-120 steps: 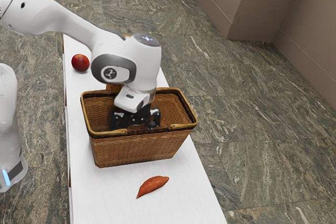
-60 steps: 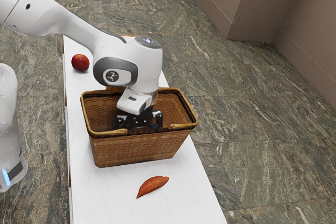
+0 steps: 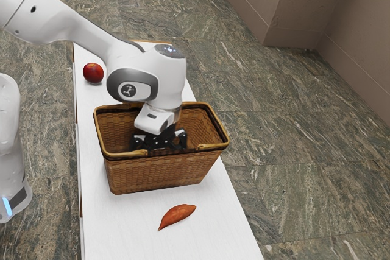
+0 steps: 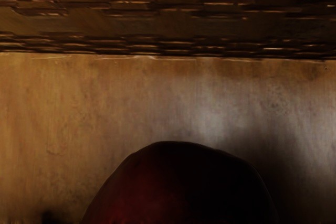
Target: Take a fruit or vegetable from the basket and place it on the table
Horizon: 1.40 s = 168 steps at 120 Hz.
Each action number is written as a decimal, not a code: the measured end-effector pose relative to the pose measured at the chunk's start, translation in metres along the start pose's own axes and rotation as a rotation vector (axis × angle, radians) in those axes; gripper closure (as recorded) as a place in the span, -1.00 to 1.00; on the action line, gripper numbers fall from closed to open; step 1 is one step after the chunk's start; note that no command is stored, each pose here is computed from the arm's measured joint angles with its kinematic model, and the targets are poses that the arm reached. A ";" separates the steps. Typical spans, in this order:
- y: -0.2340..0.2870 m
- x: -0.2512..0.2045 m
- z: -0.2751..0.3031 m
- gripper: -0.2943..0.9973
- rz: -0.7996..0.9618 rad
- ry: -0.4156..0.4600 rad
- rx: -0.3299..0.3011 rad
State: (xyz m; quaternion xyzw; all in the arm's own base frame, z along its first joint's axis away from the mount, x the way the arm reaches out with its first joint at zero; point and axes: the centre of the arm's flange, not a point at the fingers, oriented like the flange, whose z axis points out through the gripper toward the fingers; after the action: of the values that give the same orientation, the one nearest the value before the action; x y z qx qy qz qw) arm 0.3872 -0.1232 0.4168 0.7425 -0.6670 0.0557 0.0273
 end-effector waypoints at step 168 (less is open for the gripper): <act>0.005 -0.015 0.011 0.10 0.013 0.062 0.043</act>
State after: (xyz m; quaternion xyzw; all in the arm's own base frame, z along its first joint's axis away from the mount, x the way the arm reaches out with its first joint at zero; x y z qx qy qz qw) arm 0.3811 -0.1107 0.4035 0.7365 -0.6692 0.0931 0.0318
